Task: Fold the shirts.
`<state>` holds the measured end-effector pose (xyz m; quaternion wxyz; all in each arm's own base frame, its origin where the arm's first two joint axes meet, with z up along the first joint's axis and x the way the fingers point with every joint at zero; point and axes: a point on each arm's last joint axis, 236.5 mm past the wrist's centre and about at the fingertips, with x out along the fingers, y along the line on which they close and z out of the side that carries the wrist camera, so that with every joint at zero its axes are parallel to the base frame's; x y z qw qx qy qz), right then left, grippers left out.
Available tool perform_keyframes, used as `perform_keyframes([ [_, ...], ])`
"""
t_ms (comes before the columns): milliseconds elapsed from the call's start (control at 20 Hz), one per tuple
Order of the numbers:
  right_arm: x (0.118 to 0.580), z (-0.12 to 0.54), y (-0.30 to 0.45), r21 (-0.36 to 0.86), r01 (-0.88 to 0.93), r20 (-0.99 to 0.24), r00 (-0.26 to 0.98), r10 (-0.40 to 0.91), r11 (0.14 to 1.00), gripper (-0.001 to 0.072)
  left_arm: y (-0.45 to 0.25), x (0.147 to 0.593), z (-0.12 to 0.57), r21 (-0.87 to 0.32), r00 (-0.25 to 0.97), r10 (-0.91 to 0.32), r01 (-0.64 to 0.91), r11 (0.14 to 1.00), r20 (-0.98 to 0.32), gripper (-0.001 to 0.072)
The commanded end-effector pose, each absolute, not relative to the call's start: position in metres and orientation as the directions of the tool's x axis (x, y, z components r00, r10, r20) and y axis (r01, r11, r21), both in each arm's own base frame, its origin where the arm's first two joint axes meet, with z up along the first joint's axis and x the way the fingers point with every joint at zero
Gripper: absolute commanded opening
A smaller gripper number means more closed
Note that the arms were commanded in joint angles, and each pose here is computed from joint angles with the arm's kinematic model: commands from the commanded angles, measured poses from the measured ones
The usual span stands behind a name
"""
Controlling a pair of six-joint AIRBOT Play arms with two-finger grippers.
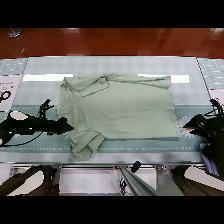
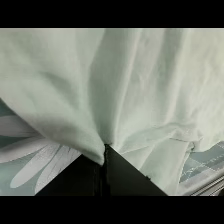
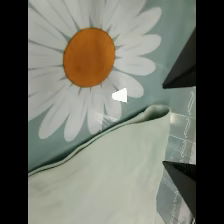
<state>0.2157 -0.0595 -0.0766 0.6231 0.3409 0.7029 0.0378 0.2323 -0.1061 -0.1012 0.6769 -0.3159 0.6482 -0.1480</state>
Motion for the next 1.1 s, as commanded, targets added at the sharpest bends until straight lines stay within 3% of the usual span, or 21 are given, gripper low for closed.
perform_keyframes([
  [0,0.207,-0.089,-0.051,0.481,0.449,-0.843,0.000,0.539,0.753,0.0543,-0.105,0.233,-0.101,-0.618,0.120,-0.608,-0.209,0.758,-0.785,0.0026],
  [350,0.206,-0.096,-0.032,0.533,0.458,-0.809,0.030,0.588,0.711,0.0541,-0.105,0.234,-0.102,-0.617,0.123,-0.606,-0.209,0.759,-0.786,0.0026],
  [650,0.228,-0.108,0.000,0.478,0.342,-0.857,-0.018,0.515,0.809,0.0511,-0.104,0.237,-0.102,-0.615,0.136,-0.600,-0.215,0.759,-0.788,0.0026],
  [800,0.232,-0.109,0.022,0.465,0.294,-0.865,-0.051,0.500,0.835,0.0320,-0.103,0.237,-0.102,-0.614,0.137,-0.599,-0.214,0.759,-0.789,0.0026],
  [900,0.227,-0.106,0.036,0.478,0.256,-0.853,-0.092,0.514,0.840,0.0035,-0.103,0.239,-0.101,-0.615,0.139,-0.599,-0.212,0.760,-0.788,0.0026],
  [1050,0.241,-0.082,0.043,0.519,0.196,-0.843,-0.042,0.536,0.832,0.0032,-0.102,0.255,-0.084,-0.626,0.171,-0.602,-0.168,0.762,-0.780,0.0026],
])
